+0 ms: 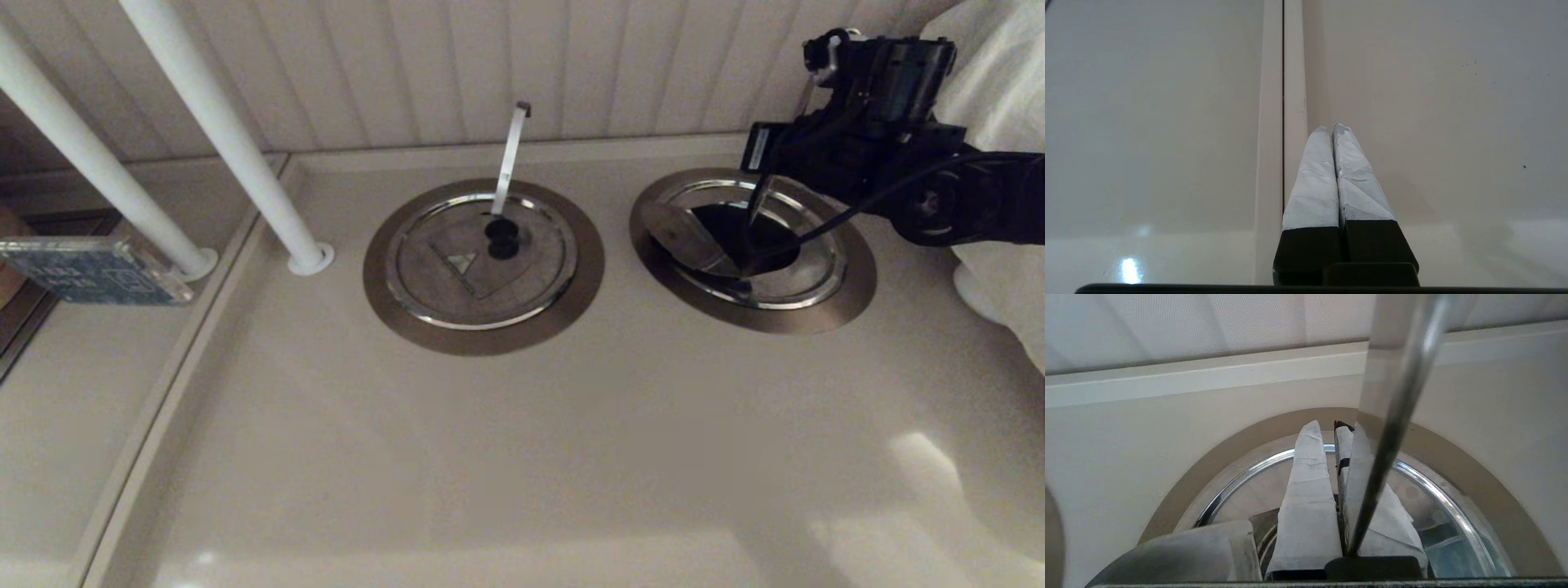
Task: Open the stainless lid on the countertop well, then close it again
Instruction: Stir with a spoon
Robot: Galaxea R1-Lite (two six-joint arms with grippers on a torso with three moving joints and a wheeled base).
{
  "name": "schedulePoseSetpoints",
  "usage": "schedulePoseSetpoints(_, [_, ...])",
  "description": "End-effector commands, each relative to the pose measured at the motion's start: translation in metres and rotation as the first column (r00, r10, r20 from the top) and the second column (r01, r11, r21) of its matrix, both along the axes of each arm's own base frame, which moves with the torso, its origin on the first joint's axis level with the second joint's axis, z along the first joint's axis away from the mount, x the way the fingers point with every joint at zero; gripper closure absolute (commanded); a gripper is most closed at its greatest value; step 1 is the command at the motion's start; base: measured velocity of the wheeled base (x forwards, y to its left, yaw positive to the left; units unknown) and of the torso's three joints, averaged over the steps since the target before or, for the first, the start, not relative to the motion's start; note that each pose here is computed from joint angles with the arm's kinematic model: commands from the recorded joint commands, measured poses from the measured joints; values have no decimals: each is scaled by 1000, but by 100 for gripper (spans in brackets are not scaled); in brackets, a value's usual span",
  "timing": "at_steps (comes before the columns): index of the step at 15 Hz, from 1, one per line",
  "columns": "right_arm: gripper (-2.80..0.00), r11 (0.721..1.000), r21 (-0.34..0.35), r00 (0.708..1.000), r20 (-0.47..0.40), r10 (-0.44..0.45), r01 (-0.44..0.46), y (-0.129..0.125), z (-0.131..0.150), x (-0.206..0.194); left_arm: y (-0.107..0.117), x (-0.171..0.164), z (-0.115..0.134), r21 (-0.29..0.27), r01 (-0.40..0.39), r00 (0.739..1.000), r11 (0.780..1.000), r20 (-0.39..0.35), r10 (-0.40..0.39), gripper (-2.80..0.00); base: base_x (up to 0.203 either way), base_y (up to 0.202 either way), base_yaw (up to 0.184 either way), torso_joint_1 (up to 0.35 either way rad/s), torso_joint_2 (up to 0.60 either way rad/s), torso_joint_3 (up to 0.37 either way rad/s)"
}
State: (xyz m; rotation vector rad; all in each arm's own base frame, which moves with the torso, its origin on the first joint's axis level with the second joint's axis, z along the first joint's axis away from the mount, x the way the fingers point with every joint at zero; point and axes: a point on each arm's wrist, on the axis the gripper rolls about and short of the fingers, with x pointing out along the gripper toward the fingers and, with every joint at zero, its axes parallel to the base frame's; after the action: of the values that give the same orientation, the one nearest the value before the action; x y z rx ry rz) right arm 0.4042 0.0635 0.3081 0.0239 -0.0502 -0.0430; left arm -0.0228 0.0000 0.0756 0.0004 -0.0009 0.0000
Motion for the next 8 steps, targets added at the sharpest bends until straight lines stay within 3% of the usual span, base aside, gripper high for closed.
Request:
schedulePoseSetpoints(1, [0, 1000, 3, 1000, 20, -5, 5, -5, 15, -14, 0, 0, 0, 1, 0, 1000, 1000, 2, 0, 0, 0, 0, 0, 0, 0, 0])
schedulePoseSetpoints(4, [0, 999, -21, 999, -4, -31, 31, -26, 16, -22, 0, 0, 0, 0, 0, 1000, 1000, 2, 0, 0, 0, 0, 0, 0, 0, 0])
schedulePoseSetpoints(6, [0, 994, -91, 997, -23, -68, 66, -39, 8, -13, 0, 0, 0, 0, 0, 1000, 1000, 2, 0, 0, 0, 0, 0, 0, 0, 0])
schedulePoseSetpoints(8, [0, 992, -99, 997, -15, -80, 78, -41, 0, 1, 0, 0, 0, 0, 0, 1000, 1000, 2, 0, 0, 0, 0, 0, 0, 0, 0])
